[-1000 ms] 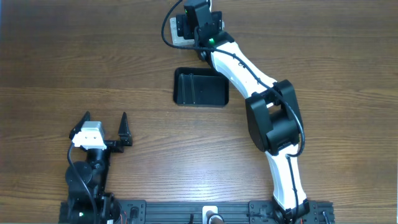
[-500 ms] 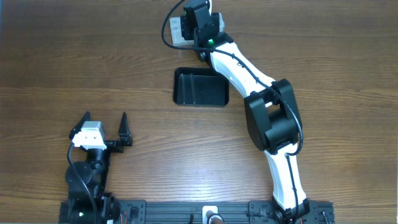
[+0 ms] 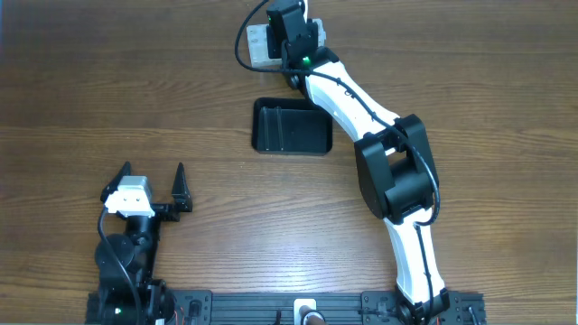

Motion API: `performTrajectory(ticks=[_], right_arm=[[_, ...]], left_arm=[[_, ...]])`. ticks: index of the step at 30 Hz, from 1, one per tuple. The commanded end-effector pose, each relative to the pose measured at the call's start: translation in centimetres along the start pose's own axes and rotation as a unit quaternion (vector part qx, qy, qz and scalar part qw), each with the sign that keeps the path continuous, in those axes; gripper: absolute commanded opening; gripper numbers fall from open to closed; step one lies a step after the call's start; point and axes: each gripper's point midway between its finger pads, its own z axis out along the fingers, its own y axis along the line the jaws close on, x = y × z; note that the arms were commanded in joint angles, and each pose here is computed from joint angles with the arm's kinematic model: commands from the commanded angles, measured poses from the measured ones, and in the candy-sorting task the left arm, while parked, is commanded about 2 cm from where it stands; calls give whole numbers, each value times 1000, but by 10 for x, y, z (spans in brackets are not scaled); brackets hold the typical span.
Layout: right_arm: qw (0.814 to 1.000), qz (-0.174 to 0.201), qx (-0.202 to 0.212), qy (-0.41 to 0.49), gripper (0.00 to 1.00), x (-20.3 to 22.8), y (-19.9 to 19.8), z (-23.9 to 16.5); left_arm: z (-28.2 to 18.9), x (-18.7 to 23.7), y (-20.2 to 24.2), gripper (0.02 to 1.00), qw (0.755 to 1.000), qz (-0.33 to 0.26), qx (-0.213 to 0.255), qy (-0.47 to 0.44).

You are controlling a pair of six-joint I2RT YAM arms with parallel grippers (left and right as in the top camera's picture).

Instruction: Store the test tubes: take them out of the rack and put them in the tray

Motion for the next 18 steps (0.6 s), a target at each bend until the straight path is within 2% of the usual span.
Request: performTrajectory(ticks=[1, 18], right_arm=[[1000, -2, 16, -4, 404, -3, -8, 6], [1000, 3, 23, -8, 334, 0, -18, 17]], left_arm=[[0, 2, -1, 1000, 1000, 3, 4, 1], [0, 2, -1, 1000, 1000, 3, 4, 1]])
